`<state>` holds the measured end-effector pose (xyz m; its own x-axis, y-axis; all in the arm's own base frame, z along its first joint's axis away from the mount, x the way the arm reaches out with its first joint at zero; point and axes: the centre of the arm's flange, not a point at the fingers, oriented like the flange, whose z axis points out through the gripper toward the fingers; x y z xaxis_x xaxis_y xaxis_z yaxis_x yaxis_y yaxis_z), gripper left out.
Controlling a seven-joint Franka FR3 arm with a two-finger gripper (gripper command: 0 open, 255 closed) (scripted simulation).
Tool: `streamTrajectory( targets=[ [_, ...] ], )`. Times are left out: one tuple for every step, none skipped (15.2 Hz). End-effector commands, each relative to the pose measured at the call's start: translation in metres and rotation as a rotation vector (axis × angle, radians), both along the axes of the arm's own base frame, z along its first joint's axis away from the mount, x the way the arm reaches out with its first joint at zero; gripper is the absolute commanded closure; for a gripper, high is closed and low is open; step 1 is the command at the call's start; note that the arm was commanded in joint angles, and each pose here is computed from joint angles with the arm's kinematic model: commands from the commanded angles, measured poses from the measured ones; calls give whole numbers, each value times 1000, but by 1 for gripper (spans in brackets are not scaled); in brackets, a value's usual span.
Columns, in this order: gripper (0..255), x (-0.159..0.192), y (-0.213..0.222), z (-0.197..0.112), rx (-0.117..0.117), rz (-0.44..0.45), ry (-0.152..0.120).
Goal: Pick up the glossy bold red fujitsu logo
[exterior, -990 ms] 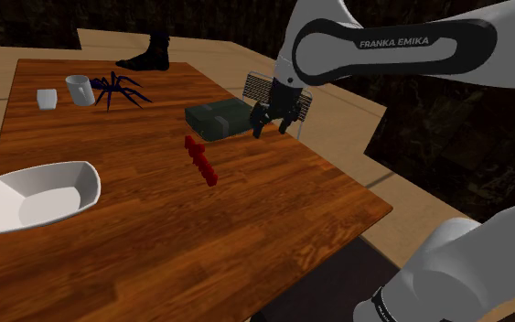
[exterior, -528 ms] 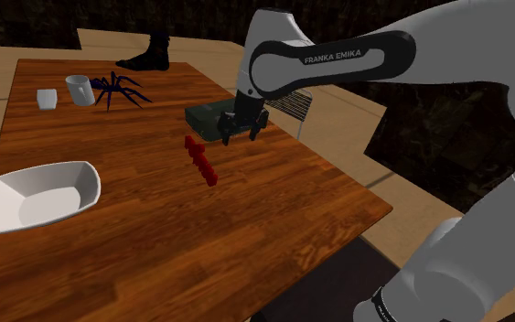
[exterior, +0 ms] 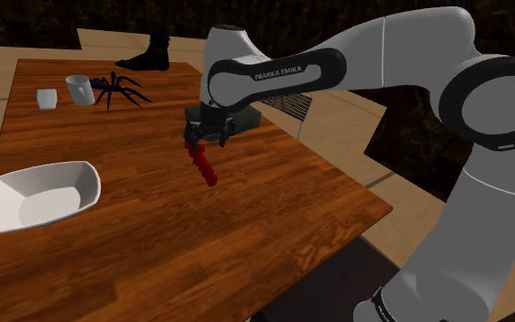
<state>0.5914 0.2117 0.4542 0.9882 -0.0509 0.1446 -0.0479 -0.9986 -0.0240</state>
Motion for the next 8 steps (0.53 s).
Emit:
streamTrajectory(
  targets=[
    [0, 12, 13, -10, 1, 2, 2],
    [0, 12, 13, -15, 1, 2, 2],
    [0, 12, 13, -20, 1, 2, 2],
    [0, 12, 13, -25, 1, 2, 2],
    [0, 12, 13, -31, 1, 2, 2],
    [0, 12, 13, -36, 1, 2, 2],
    [0, 12, 13, -41, 1, 2, 2],
    [0, 12, 13, -50, 1, 2, 2]
  ],
)
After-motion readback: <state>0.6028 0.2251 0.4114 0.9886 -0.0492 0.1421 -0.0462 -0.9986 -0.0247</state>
